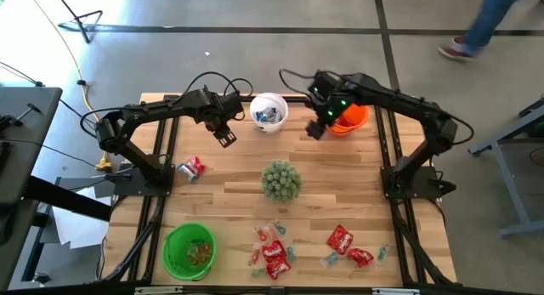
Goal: Sort candy
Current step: Put the red candy into the orange bucket
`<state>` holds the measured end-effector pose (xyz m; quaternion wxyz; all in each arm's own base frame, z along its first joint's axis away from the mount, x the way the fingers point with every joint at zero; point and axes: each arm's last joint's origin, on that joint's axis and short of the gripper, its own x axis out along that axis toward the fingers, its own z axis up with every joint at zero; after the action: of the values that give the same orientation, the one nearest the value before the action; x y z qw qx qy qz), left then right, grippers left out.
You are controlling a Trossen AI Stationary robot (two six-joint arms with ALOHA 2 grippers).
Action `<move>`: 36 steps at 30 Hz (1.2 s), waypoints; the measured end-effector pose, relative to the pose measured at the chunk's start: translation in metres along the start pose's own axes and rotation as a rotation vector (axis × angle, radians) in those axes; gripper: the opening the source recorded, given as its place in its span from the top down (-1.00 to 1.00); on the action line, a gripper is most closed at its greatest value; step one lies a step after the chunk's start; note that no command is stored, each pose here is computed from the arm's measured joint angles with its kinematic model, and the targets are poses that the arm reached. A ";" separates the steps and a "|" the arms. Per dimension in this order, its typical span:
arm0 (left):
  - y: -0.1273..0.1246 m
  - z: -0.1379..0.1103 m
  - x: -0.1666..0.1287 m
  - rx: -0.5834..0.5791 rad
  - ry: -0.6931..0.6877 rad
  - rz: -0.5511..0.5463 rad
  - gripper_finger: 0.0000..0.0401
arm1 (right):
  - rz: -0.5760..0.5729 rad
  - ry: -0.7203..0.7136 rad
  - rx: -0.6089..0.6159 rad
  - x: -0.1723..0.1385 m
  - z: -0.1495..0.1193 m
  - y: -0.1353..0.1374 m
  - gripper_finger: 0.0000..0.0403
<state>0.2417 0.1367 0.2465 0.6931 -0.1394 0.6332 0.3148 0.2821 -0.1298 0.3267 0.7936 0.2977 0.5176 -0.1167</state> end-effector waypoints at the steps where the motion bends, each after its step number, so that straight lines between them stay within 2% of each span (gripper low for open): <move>1: 0.000 0.000 0.000 0.002 0.000 0.000 0.38 | -0.022 0.030 0.008 -0.004 -0.008 0.006 -0.07; 7: 0.000 0.000 0.000 0.027 0.000 0.000 0.38 | -0.096 0.184 0.052 -0.014 -0.048 0.043 -0.07; 13: 0.000 0.000 0.000 0.060 0.000 0.000 0.38 | -0.108 0.293 0.075 -0.009 -0.088 0.096 -0.07; 20: 0.000 0.000 0.000 0.096 0.000 0.000 0.38 | -0.145 0.374 0.108 -0.005 -0.139 0.147 -0.07; 28: -0.002 0.000 0.000 0.100 0.008 -0.070 0.38 | -0.222 0.350 0.203 -0.007 -0.183 0.177 -0.07; 36: -0.002 -0.004 0.000 0.116 0.049 -0.071 0.38 | -0.294 0.403 0.261 0.004 -0.226 0.202 -0.07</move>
<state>0.2394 0.1326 0.2456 0.6952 -0.1290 0.6618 0.2490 0.2133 0.1660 0.3295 0.6041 0.3364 0.6834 -0.2344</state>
